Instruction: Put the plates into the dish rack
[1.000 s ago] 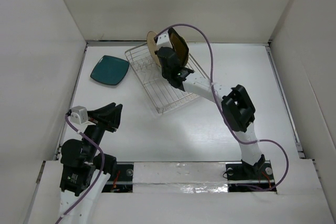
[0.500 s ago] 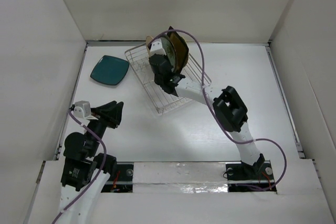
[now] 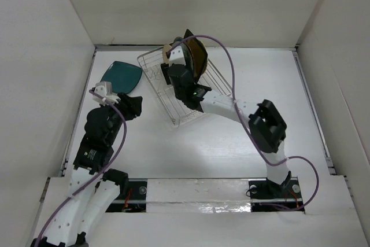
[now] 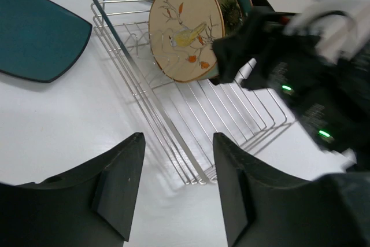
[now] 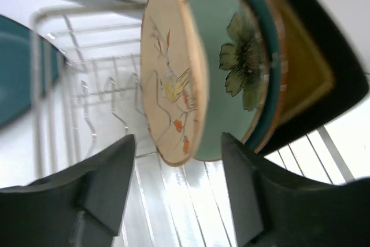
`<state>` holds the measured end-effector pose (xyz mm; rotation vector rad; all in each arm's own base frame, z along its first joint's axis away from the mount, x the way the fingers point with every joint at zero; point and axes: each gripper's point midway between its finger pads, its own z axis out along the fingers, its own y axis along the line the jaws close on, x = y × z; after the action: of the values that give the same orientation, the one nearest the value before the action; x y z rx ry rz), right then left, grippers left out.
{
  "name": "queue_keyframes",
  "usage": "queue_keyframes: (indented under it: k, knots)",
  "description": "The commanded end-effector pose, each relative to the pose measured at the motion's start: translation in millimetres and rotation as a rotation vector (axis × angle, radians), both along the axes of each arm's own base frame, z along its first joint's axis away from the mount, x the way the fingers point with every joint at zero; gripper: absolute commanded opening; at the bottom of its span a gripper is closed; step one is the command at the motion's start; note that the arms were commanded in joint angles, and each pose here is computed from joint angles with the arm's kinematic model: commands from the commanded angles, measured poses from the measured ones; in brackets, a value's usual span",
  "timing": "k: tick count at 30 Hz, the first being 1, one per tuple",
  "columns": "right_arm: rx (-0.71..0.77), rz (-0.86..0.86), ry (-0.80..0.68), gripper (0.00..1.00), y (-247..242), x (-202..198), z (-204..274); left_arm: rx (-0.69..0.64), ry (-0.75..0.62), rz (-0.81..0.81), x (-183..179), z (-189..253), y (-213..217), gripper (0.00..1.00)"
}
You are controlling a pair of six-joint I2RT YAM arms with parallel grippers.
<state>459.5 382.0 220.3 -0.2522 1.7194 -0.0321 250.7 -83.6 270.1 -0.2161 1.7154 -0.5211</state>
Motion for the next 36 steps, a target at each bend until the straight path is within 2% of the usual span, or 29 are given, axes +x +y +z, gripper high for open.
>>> queue_keyframes:
  k: [1, 2, 3, 4, 5, 7, 9, 10, 11, 12, 13, 16, 19, 20, 23, 28, 31, 36]
  knots:
    - [0.285, 0.076, -0.098, 0.69, -5, -27, 99, -0.023, -0.029, 0.050, 29, 22, 0, 0.48]
    - [0.285, 0.116, -0.071, 0.71, -5, -36, 90, -0.019, -0.022, 0.074, 37, 23, 2, 0.49]
    - [0.348, 0.137, -0.093, 0.72, -14, -47, 115, -0.019, -0.023, 0.091, 46, 23, 2, 0.49]
    - [0.368, 0.157, -0.091, 0.72, -16, -54, 118, -0.008, 0.022, 0.129, 59, 9, 9, 0.50]
    - [0.356, 0.189, -0.059, 0.72, -18, -63, 101, -0.029, 0.018, 0.128, 66, 10, 10, 0.51]
    - [0.432, 0.220, -0.087, 0.72, -29, -82, 123, -0.100, 0.045, 0.181, 87, 2, 29, 0.53]
    - [0.475, 0.243, -0.067, 0.35, -37, -96, 108, -0.160, 0.055, 0.183, 100, -6, 38, 0.55]
    - [0.528, 0.254, -0.091, 0.15, -46, -106, 123, -0.219, 0.103, 0.212, 110, -23, 46, 0.56]
    - [0.556, 0.260, -0.099, 0.00, -50, -111, 123, -0.261, 0.130, 0.248, 114, -38, 65, 0.57]
    - [0.604, 0.271, -0.102, 0.00, -53, -116, 117, -0.303, 0.126, 0.261, 122, -43, 73, 0.57]
    - [0.640, 0.293, -0.129, 0.00, -58, -124, 129, -0.377, 0.196, 0.293, 131, -67, 81, 0.58]
    - [0.658, 0.325, -0.121, 0.00, -60, -128, 131, -0.473, 0.273, 0.343, 144, -105, 96, 0.62]
    - [0.660, 0.320, -0.126, 0.11, -67, -124, 134, -0.560, 0.313, 0.417, 152, -131, 102, 0.66]
    - [0.669, 0.330, -0.128, 0.20, -67, -126, 138, -0.589, 0.317, 0.436, 154, -137, 104, 0.67]
    - [0.694, 0.357, -0.127, 0.33, -70, -126, 141, -0.689, 0.348, 0.469, 160, -160, 103, 0.70]
    - [0.727, 0.389, -0.144, 0.36, -77, -130, 153, -0.807, 0.349, 0.509, 173, -180, 106, 0.68]
    - [0.738, 0.410, -0.147, 0.36, -76, -133, 157, -0.879, 0.361, 0.532, 181, -199, 107, 0.64]
    - [0.743, 0.414, -0.153, 0.36, -78, -132, 159, -0.961, 0.329, 0.542, 195, -203, 110, 0.53]
